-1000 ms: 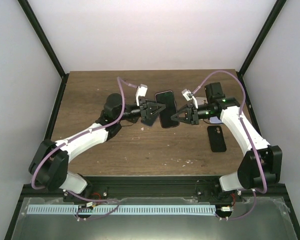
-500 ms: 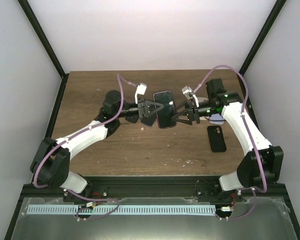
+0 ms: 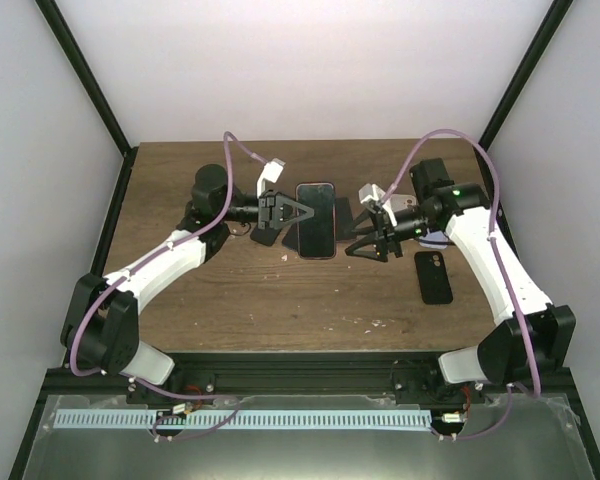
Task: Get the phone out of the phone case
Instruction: Remove the phone case from the phone.
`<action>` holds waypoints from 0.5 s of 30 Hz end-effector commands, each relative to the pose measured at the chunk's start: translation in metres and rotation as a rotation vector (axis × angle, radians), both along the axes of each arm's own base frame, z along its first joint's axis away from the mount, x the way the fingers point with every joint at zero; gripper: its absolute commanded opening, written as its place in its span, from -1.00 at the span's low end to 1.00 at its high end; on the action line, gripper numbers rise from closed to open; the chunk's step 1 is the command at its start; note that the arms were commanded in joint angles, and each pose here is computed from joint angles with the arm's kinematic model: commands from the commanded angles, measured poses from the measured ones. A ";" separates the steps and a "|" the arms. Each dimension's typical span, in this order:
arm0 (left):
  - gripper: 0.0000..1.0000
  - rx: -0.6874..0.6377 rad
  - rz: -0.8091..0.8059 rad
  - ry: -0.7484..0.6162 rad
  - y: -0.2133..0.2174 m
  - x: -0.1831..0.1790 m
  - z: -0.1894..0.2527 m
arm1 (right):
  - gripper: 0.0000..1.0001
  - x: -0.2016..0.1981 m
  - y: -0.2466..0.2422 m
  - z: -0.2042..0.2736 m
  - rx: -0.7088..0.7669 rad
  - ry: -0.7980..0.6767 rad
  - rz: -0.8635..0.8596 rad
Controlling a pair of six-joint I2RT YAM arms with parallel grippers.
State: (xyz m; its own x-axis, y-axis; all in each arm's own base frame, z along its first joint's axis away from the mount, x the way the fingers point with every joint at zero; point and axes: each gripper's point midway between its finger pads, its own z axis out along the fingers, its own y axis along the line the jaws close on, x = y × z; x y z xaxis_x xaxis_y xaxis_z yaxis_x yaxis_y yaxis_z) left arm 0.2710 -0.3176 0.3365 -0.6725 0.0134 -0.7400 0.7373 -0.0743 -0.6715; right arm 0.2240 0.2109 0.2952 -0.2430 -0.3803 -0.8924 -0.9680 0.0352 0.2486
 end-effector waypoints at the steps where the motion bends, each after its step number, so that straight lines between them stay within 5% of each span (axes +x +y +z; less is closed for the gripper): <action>1: -1.00 -0.047 -0.101 -0.116 0.005 -0.022 0.027 | 0.24 -0.012 0.011 -0.005 -0.054 -0.025 0.022; 15: -1.00 -0.070 -0.137 -0.120 0.007 -0.033 0.032 | 0.00 -0.027 0.030 0.001 -0.065 -0.091 0.071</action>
